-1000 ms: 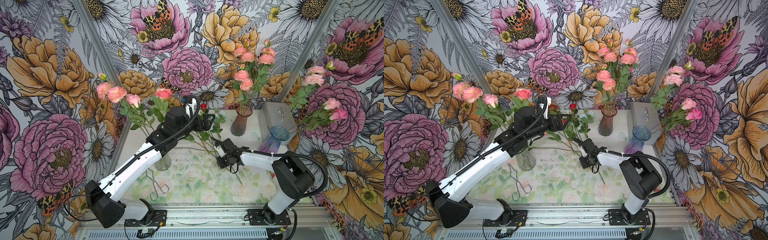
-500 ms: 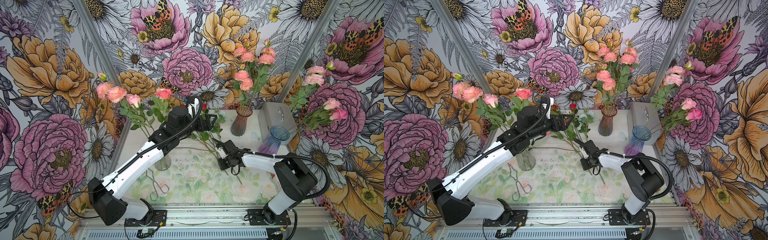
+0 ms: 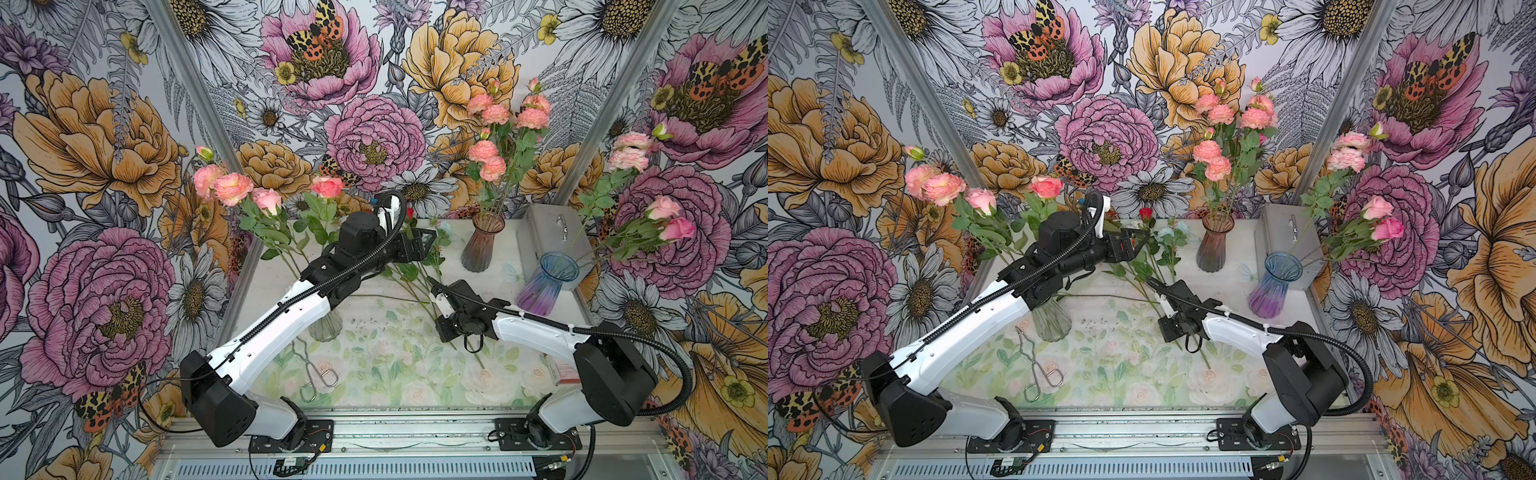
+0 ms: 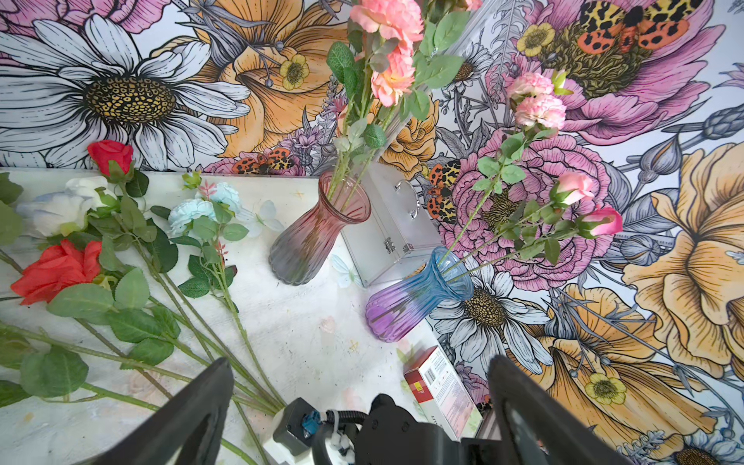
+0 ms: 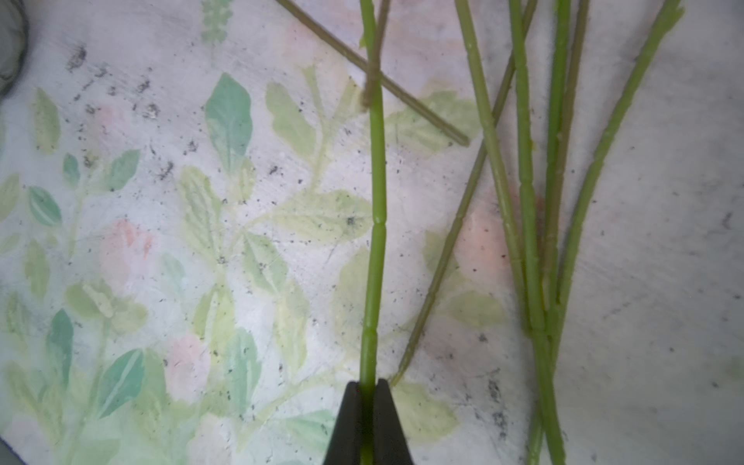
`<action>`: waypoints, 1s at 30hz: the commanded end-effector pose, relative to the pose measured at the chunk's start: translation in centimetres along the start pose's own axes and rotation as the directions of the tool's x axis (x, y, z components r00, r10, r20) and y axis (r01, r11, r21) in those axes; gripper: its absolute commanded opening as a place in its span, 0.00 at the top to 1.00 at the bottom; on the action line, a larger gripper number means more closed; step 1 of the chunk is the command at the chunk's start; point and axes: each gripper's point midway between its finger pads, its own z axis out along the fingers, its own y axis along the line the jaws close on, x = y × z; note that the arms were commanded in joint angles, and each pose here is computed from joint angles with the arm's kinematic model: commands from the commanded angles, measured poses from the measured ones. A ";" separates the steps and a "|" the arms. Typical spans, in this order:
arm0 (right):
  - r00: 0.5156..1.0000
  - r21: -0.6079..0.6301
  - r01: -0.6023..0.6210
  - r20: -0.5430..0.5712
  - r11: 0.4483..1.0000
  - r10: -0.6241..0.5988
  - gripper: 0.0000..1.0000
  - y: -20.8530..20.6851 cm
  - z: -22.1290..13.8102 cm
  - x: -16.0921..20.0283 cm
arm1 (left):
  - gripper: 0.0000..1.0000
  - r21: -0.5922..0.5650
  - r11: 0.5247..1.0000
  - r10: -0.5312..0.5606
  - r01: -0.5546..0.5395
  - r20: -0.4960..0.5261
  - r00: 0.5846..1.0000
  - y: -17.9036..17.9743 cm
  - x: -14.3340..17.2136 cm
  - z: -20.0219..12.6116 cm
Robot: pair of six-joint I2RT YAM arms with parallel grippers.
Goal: Place the pink flowers into the vase
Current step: Pick up the flower at the center of the board.
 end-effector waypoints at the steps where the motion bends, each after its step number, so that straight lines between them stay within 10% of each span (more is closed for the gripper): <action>1: 0.998 -0.028 0.001 0.061 1.000 0.001 1.00 1.1 -2.4 -1.7 | 0.02 0.008 0.998 -0.062 0.062 -0.004 0.998 0.2 -0.6 0.1; 30: 0.885 0.073 0.055 0.459 0.996 -0.083 1.00 0.2 -17.7 -13.0 | 0.02 0.059 0.964 -0.263 0.261 0.043 0.964 2.6 -4.8 1.8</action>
